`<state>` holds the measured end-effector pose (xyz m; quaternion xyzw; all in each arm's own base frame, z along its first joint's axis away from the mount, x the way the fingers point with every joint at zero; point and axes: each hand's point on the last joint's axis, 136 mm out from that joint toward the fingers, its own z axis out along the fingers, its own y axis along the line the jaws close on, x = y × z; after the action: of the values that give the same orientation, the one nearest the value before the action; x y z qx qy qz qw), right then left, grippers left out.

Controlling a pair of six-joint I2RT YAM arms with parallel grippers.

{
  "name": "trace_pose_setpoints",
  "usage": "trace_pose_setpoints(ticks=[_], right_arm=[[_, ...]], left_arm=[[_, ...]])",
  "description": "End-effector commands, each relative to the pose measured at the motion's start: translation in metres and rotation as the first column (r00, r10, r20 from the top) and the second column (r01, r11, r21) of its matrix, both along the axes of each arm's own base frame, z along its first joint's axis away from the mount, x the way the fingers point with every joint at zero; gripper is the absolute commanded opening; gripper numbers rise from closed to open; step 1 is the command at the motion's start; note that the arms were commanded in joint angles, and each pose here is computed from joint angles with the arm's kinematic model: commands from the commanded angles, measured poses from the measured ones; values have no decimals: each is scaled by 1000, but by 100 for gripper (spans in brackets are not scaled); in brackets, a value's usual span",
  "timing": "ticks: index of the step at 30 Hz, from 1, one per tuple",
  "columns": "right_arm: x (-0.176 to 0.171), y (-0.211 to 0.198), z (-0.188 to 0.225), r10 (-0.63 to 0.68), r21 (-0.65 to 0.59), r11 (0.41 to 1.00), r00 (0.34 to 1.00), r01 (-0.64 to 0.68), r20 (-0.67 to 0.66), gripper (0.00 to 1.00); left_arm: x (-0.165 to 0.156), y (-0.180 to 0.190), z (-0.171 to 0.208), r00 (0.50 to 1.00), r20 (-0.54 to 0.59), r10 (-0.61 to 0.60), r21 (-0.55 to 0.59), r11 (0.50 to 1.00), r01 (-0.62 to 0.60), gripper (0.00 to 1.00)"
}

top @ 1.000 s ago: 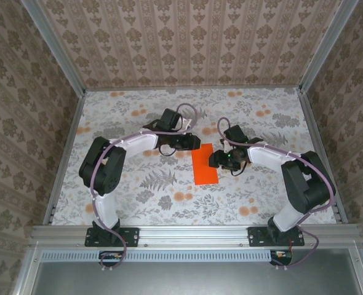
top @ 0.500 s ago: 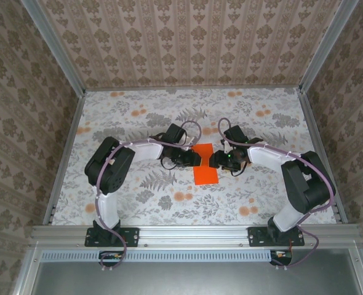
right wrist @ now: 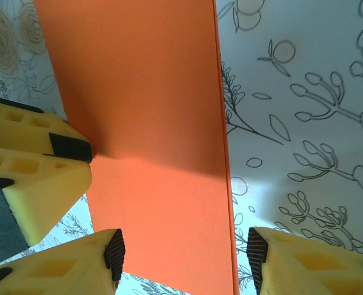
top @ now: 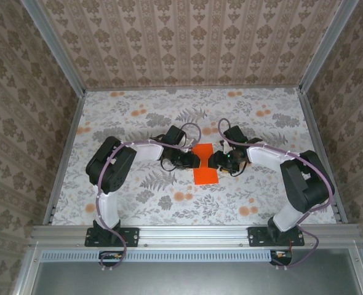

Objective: Fold a paper plane with a square sheet of paper (fold left side to right side)
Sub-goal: Fold the triangle a second time at the center of the table.

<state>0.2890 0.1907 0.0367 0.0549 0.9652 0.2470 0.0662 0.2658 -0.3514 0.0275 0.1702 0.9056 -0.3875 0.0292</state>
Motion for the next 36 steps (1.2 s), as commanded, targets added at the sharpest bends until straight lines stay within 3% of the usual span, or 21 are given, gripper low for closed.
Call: trace_pose_setpoints(ticks=[1, 16, 36], right_arm=[[-16, 6, -10, 5, 20, 1000, 997, -3, -81, 57], [-34, 7, -23, -6, 15, 1000, 990, 9, -143, 57], [-24, 23, -9, -2, 110, 994, 995, 14, -101, 54]], left_arm=[[-8, 13, -17, 1000, -16, 7, 67, 998, -6, 28], [-7, 13, -16, 1000, -15, 7, 60, 998, -6, 28], [-7, 13, -16, 1000, -16, 9, 55, 998, -8, 28]])
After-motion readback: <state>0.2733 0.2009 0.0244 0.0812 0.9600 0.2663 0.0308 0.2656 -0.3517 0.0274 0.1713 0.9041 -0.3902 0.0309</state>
